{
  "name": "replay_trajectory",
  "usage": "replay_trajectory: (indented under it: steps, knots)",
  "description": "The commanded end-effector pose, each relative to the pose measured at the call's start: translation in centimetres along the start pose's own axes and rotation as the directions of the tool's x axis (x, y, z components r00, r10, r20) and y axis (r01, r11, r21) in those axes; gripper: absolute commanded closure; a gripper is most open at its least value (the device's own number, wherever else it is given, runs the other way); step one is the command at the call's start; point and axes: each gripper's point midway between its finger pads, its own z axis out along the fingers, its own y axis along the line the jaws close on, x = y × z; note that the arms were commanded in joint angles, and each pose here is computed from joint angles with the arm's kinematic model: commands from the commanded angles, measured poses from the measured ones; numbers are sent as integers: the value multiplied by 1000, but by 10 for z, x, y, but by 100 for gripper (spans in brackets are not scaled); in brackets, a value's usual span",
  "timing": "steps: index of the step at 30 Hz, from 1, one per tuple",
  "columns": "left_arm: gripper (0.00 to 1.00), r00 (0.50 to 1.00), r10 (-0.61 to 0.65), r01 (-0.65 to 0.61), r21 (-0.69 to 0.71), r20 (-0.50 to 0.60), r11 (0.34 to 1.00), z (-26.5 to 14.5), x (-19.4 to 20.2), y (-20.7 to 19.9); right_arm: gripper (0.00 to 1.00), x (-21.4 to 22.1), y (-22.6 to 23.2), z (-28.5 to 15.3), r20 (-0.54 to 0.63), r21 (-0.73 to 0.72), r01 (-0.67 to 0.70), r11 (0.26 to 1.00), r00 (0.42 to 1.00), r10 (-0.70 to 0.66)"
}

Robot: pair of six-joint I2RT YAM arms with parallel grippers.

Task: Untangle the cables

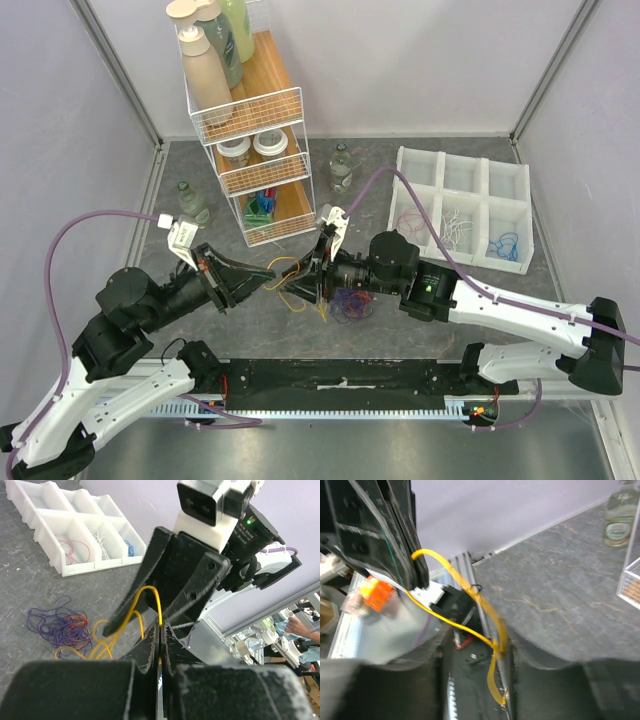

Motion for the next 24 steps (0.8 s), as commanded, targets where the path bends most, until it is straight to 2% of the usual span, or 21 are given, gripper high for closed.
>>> replay_trajectory:
  steps: [1, 3, 5, 6, 7, 8, 10, 12, 17, 24]
  knots:
    - [98, 1000, -16, 16, 31, 23, 999, -1, -3, -6, 73, -24, 6, -1, 117, -13, -33, 999, 993, 35]
    - [98, 1000, -18, 17, 20, 24, 1000, -2, -2, -3, 96, -22, 3, -4, 117, 8, -44, 999, 992, 42]
    - [95, 1000, -15, 15, 0, 25, 1000, -3, -2, 0, 100, -23, -1, -8, 113, 35, -43, 998, 993, 39]
    - [86, 999, -13, 14, -27, 29, 1000, -4, -3, 5, 100, -25, -2, -11, 116, 54, -41, 998, 993, 35]
    - [70, 999, -11, 12, -57, 32, 998, -6, -4, 9, 100, -30, -7, -15, 124, 89, -34, 995, 992, 22]
    - [54, 999, -4, 8, -88, 48, 996, -9, -7, 14, 100, -40, -16, -21, 142, 155, -23, 988, 990, 0]
    - [30, 997, 6, 6, -155, 77, 988, -17, -12, 25, 100, -60, -35, -36, 162, 291, -12, 957, 986, -37]
    - [17, 993, 22, 2, -209, 112, 978, -26, -17, 34, 100, -80, -63, -55, 162, 424, -5, 906, 984, -70]
    - [16, 986, 36, 5, -249, 160, 968, -44, -18, 43, 100, -136, -137, -111, 195, 662, -64, 747, 977, -89]
    - [16, 993, -1, 31, -249, 119, 968, -43, 1, 51, 100, -208, -225, -173, 300, 823, -168, 543, 940, -164]
